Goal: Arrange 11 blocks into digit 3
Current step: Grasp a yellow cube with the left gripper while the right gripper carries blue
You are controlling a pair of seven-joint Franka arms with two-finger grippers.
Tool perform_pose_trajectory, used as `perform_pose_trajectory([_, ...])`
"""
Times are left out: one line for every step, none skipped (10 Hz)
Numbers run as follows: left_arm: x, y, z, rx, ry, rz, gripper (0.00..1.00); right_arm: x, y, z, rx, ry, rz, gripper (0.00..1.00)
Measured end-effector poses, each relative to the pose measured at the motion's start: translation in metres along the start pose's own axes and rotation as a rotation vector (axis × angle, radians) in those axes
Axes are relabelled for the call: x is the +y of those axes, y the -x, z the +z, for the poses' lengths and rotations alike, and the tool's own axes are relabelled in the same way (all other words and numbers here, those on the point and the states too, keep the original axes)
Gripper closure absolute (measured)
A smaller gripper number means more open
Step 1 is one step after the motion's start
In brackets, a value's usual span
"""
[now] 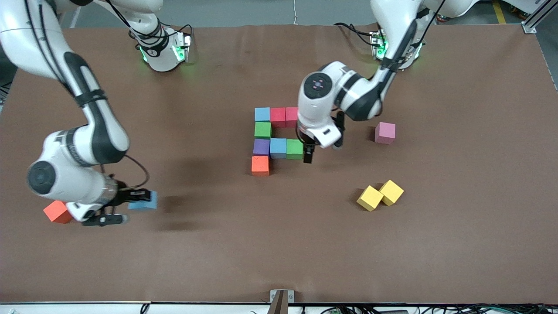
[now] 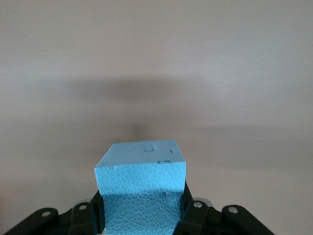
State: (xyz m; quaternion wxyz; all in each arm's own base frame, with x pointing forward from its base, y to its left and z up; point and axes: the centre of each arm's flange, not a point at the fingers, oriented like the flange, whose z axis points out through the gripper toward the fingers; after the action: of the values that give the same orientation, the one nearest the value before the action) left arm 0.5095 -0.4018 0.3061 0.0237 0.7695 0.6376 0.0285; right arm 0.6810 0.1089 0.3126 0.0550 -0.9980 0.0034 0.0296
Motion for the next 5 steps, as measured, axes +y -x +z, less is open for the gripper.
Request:
perform_pose_trajectory([0.017,-0.036,0.0,0.005,0.002,0.035,0.0,-0.053,0.008,0.005,0.014,-0.004,0.046,0.43])
perform_pose_trajectory([0.03,-0.068,0.003,0.014,0.0,0.084,0.0,-0.1,0.018,0.009,0.04,-0.016,0.086,0.43])
perform_pose_trajectory([0.038,-0.092,0.007,0.031,-0.003,0.141,0.0,-0.146,0.031,0.014,0.062,-0.031,0.119,0.43])
perform_pose_trajectory([0.044,-0.113,0.013,0.051,-0.007,0.199,0.0,-0.191,0.047,0.021,0.08,-0.045,0.142,0.43])
perform_pose_trajectory([0.049,-0.13,0.021,0.058,-0.007,0.249,0.0,-0.231,0.065,0.032,0.092,-0.049,0.152,0.43])
